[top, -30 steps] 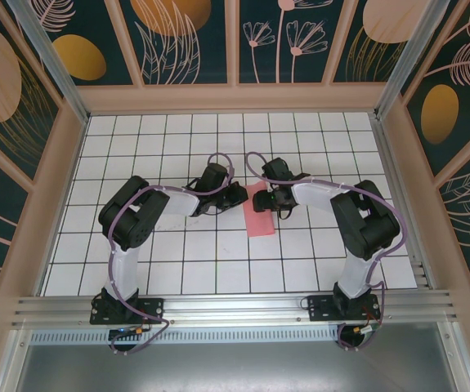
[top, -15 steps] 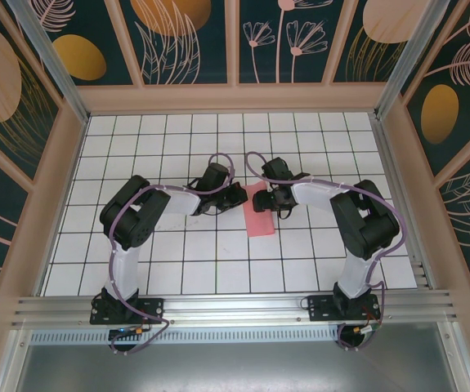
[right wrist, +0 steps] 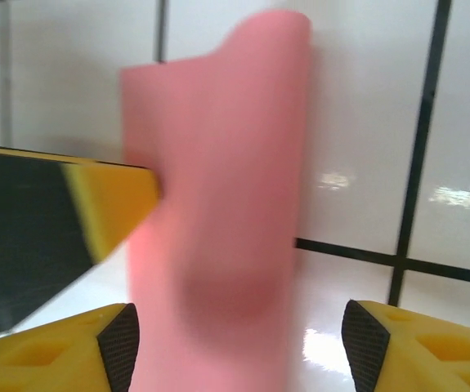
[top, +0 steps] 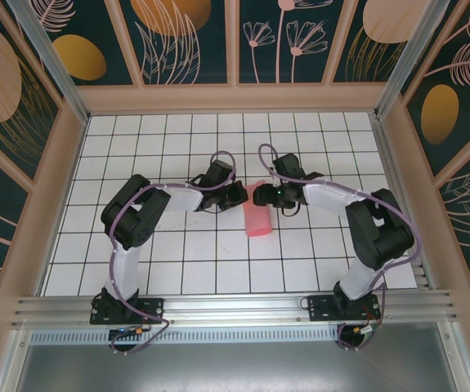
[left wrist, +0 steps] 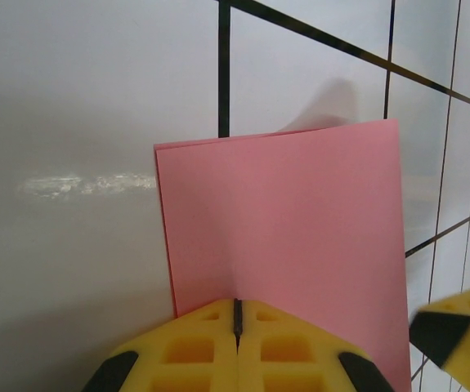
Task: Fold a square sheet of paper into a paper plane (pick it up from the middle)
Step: Hold the square sheet of paper at the center of the table, then fold the square sheet of paper in half at the center of the table.
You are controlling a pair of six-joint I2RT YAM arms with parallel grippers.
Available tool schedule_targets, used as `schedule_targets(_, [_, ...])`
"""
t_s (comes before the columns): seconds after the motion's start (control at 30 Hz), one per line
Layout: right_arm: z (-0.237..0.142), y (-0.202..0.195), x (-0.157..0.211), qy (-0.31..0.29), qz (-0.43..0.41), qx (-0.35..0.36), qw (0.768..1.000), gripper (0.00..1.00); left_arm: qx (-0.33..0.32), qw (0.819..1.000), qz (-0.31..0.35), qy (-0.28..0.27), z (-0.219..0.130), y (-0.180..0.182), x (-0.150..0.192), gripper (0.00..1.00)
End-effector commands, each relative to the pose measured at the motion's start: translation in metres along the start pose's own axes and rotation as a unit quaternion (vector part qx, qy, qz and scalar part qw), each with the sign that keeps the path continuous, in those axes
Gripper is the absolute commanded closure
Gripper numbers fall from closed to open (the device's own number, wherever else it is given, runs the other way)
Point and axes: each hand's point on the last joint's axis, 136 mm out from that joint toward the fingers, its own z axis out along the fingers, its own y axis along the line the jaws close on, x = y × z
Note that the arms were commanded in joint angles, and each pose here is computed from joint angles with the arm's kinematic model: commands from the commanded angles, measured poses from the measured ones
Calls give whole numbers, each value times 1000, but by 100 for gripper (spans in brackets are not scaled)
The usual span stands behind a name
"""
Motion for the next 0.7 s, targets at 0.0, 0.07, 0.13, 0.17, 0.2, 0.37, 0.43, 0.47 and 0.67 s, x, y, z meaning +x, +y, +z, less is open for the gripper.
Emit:
schedule_targets(0.0, [-19, 24, -10, -22, 11, -52, 998, 34, -151, 987, -36, 46, 14, 93, 40, 94])
schedule_targets(0.07, [-18, 28, -9, -19, 14, -68, 997, 39, -153, 986, -37, 46, 14, 95, 41, 94])
schedule_targets(0.13, [-12, 31, -4, -3, 17, -80, 997, 50, -154, 986, -37, 47, 15, 96, 41, 94])
schedule_targets(0.17, [-8, 32, -1, 6, 19, -87, 996, 56, -155, 986, -37, 48, 14, 96, 41, 94])
schedule_targets(0.2, [-4, 32, 2, 13, 22, -91, 996, 62, -155, 986, -37, 47, 14, 96, 41, 94])
schedule_targets(0.37, [14, 29, 17, 51, 29, -105, 993, 79, -163, 984, -44, 47, 14, 99, 42, 94])
schedule_targets(0.43, [21, 25, 22, 64, 32, -107, 992, 81, -172, 983, -48, 51, 14, 103, 44, 94])
schedule_targets(0.47, [24, 22, 24, 69, 34, -105, 992, 82, -174, 982, -50, 50, 13, 104, 44, 94])
schedule_targets(0.67, [33, -1, 39, 89, 48, -90, 991, 85, -189, 979, -58, 53, 12, 113, 48, 94])
